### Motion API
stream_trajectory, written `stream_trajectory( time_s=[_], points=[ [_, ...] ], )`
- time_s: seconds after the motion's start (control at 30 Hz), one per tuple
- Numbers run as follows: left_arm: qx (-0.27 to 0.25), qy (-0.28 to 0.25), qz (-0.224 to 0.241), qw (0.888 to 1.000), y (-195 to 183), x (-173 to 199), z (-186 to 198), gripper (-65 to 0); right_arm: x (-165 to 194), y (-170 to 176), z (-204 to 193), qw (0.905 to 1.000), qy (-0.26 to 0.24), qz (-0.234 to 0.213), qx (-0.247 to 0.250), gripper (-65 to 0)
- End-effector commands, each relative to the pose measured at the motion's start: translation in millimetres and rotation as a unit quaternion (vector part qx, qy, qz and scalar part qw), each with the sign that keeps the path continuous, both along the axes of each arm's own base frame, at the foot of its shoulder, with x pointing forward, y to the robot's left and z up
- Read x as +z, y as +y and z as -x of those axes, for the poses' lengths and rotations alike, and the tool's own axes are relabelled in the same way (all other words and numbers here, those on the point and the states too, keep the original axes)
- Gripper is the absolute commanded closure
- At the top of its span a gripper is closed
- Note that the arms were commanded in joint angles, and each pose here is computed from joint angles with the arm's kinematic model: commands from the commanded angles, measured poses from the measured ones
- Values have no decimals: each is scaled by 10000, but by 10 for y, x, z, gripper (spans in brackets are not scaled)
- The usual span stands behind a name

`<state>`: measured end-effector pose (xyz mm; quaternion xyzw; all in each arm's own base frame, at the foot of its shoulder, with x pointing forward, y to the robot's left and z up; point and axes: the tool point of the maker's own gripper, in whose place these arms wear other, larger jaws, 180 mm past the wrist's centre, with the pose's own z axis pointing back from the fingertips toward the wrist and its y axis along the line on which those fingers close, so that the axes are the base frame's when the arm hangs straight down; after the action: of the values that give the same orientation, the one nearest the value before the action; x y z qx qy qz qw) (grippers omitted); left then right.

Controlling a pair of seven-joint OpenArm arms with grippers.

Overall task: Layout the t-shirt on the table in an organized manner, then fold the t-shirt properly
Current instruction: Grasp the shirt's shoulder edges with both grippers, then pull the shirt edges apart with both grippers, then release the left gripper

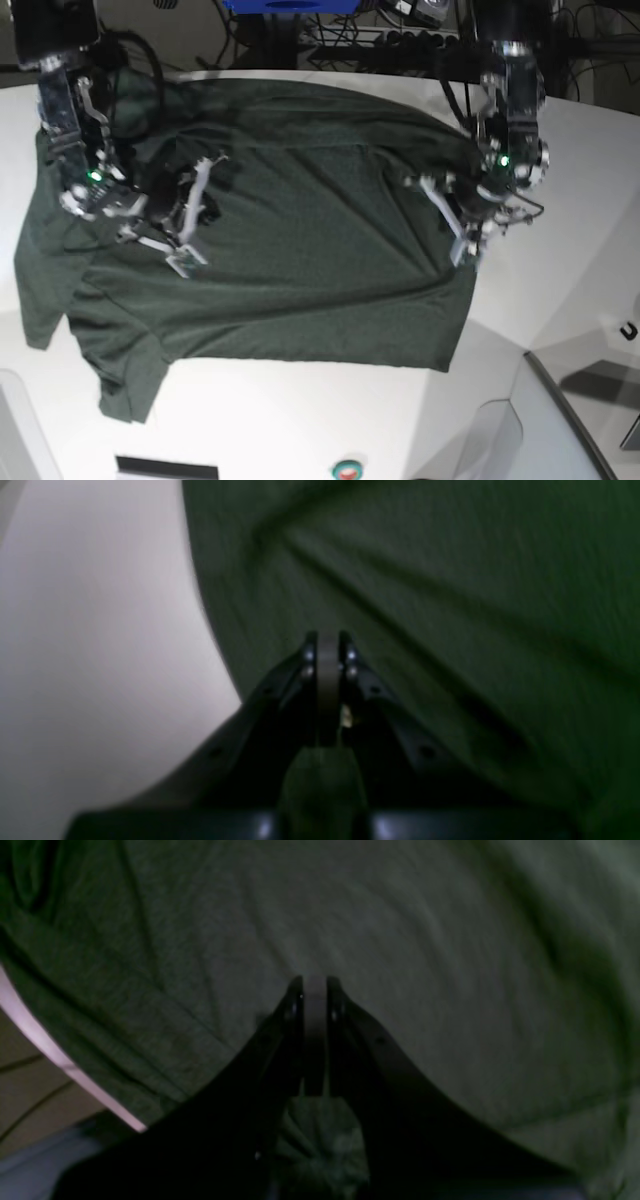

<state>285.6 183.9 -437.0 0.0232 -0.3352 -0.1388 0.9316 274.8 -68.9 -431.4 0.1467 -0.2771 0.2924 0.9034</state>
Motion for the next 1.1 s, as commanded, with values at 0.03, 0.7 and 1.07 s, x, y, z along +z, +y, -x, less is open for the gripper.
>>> stream_trajectory(
  time_s=[0.03, 0.7, 1.07],
  points=[
    [-17, 29, -159, 9999, 100, 3, 149, 0, -33, -21, -134, 9999, 99, 68, -23, -2],
    [405, 1504, -390, 9870, 512, -533, 1619, 0, -635, -511, -574, 9927, 815, 139, -881, -2],
    [233, 691, -430, 9964, 343, 2, 1352, 0, -551, -834, -966, 9816, 25, 80, -1907, 0]
  ],
)
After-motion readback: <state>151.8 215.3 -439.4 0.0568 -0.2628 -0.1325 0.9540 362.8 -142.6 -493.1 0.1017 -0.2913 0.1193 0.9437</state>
